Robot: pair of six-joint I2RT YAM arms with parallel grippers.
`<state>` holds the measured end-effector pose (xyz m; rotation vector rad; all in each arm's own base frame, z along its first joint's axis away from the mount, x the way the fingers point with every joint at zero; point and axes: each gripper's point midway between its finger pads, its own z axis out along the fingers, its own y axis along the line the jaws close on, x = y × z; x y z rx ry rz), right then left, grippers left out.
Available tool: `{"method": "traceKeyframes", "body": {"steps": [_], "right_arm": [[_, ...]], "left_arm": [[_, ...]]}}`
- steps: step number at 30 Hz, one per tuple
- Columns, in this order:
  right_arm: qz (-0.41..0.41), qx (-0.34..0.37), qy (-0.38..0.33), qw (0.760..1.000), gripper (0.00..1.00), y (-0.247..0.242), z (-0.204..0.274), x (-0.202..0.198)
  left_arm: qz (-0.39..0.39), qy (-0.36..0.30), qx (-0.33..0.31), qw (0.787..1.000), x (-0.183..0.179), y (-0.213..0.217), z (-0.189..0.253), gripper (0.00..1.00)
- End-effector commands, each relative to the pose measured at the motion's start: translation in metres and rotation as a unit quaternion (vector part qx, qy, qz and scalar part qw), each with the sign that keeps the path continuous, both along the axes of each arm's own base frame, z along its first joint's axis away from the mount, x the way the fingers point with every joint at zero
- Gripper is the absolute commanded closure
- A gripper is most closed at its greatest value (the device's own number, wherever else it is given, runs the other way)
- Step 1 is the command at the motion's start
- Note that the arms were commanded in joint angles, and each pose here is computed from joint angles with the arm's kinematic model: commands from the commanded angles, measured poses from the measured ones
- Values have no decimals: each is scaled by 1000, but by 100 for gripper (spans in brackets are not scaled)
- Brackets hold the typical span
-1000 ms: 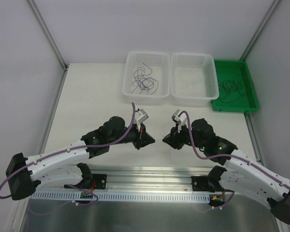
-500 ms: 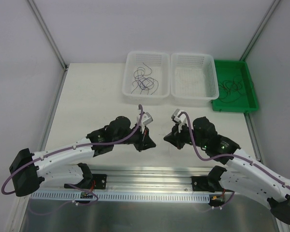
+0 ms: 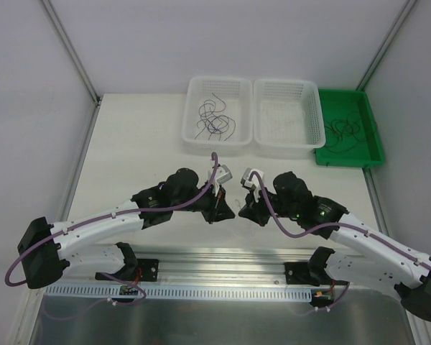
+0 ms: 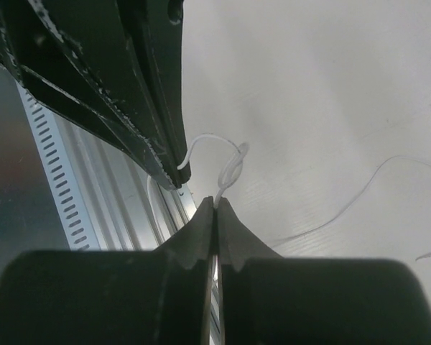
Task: Untangle the cables
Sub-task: Untie the cable.
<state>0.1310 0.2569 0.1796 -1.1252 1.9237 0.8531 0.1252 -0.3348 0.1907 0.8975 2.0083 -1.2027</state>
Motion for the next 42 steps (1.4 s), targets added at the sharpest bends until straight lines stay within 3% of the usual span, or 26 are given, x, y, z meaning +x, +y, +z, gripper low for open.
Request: {"method": "traceKeyframes", "body": {"steps": [1,11,14,16,28,42], "right_arm": [[11,17,-32,999,99,7,24,3],[-53,12,-70,996,98,-14,35,17],[-57,33,-58,996,81,-11,34,15],[-50,46,-45,997,75,-8,27,9],[-140,176,-39,974,76,-7,32,23],[-103,232,-64,965,72,-2,63,13]], "left_arm": [[-27,-14,-18,999,-7,-7,18,100],[-14,-1,13,1000,-4,-1,-3,100],[13,-6,9,1000,2,2,2,100],[28,-13,6,1000,6,4,6,100],[69,-21,-24,997,13,9,20,100],[68,-16,-66,995,13,1,33,100]]}}
